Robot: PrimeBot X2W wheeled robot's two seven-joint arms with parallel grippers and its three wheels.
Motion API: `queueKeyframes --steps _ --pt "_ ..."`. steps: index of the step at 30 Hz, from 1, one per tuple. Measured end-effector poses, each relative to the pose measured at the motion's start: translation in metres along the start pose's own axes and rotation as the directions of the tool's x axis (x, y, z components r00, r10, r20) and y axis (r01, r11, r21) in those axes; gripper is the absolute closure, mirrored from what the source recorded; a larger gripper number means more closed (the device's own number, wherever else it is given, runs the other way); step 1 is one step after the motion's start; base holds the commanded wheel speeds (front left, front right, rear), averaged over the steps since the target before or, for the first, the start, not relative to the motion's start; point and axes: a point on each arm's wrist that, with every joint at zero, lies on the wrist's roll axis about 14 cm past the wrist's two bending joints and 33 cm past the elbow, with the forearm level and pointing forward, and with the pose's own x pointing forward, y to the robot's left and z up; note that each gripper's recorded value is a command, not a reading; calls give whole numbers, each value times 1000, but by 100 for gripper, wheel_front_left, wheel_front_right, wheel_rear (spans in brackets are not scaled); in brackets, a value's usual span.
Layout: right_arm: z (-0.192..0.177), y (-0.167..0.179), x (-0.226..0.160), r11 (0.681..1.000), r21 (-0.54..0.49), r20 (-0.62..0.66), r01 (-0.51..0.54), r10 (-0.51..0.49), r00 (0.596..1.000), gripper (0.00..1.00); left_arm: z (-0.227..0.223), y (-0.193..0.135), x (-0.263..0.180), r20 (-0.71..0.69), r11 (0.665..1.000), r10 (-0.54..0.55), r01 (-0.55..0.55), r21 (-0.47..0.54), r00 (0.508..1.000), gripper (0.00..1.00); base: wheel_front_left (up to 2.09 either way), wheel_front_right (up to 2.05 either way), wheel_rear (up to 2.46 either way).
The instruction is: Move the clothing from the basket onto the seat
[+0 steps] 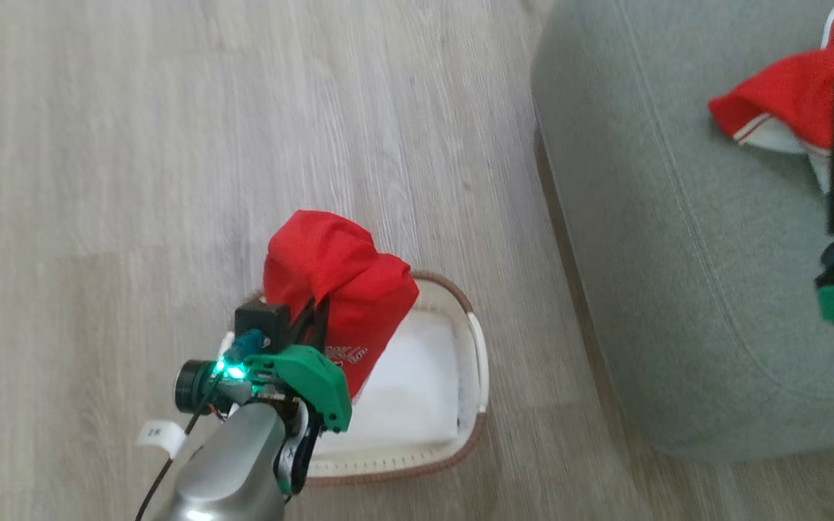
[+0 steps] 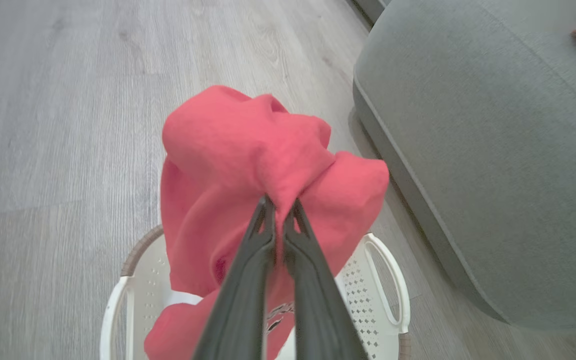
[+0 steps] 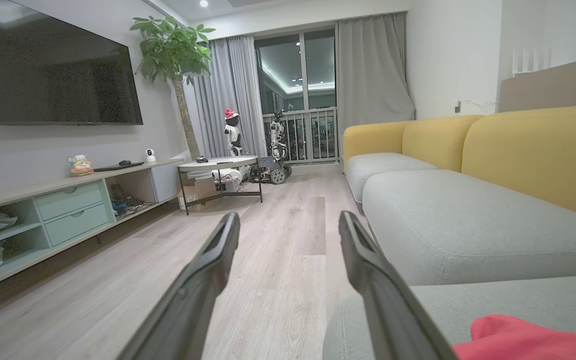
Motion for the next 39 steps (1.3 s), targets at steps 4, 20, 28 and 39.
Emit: queueKeyframes --steps 4,20,28,39 --pt "2 13 -10 1000 15 -3 -20 20 1000 0 30 -3 -16 102 999 -16 12 39 995 100 0 0 0" --pt "-3 60 -41 992 83 -31 -90 93 995 0 163 -50 -77 497 977 -193 118 179 846 100 0 0 0" --pt "-13 72 -47 988 107 -58 -111 117 991 0 219 -82 -94 580 953 -288 168 254 762 100 0 0 0" --pt "-24 85 -53 982 129 -94 -140 153 984 0 248 -105 -104 597 931 -354 210 298 720 100 0 0 0"
